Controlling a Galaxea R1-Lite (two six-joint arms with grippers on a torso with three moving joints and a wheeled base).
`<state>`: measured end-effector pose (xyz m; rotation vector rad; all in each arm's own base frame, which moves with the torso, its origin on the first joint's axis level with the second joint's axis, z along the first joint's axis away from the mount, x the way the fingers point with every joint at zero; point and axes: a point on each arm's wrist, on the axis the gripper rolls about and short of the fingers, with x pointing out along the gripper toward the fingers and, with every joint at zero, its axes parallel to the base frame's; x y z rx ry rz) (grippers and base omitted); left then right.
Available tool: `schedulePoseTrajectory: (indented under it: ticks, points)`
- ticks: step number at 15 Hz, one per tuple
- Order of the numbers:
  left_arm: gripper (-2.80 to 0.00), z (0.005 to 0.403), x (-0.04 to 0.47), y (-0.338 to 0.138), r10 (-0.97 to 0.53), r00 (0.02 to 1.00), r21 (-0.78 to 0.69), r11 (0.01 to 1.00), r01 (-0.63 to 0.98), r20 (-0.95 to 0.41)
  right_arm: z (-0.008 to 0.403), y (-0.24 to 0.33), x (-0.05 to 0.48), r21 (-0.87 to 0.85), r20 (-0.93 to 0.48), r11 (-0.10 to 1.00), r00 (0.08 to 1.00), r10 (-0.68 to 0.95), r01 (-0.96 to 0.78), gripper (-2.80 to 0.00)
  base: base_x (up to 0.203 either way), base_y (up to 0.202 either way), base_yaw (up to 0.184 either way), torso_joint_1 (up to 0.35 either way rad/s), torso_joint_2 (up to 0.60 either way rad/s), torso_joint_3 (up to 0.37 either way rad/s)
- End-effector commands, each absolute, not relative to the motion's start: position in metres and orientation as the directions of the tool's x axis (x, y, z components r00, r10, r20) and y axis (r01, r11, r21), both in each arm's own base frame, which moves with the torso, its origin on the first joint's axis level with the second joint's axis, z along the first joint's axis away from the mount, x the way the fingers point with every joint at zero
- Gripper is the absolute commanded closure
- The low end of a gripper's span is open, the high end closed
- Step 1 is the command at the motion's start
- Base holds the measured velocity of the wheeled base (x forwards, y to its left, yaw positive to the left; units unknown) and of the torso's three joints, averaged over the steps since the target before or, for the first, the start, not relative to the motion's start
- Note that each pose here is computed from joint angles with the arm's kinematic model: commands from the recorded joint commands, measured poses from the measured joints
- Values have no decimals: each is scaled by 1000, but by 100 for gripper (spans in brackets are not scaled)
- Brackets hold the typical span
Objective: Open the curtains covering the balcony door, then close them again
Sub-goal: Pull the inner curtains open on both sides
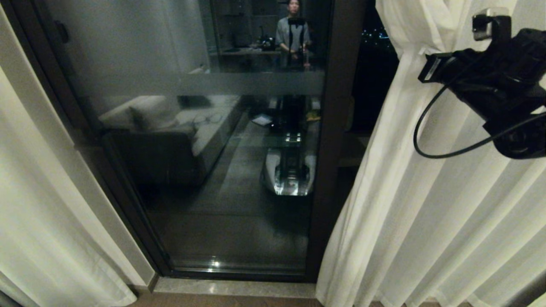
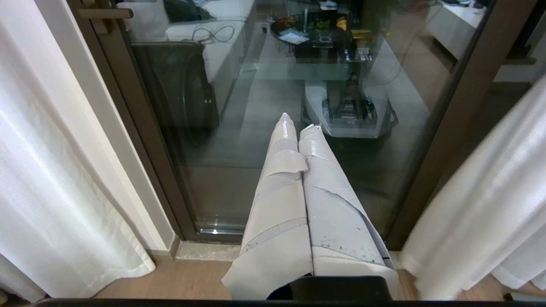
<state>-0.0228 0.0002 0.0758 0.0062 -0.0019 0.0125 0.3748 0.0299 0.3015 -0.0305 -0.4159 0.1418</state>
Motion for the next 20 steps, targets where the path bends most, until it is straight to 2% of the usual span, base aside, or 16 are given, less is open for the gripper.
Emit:
schedulePoseTrajectory:
  ticks: [1, 11, 20]
  points:
    - [0, 76, -23, 0, 14, 1000, 6, 1000, -14, 3, 307, 25, 351, -68, 425, 990, 895, 138, -120, 0, 0, 0, 0, 0, 0, 0]
    - [0, 76, -23, 0, 14, 1000, 6, 1000, -14, 4, 299, -11, 333, -67, 397, 998, 917, 46, -21, 0, 0, 0, 0, 0, 0, 0]
    - [0, 76, -23, 0, 14, 1000, 6, 1000, -14, 2, 296, -11, 337, -50, 416, 998, 908, 45, -26, 0, 0, 0, 0, 0, 0, 0]
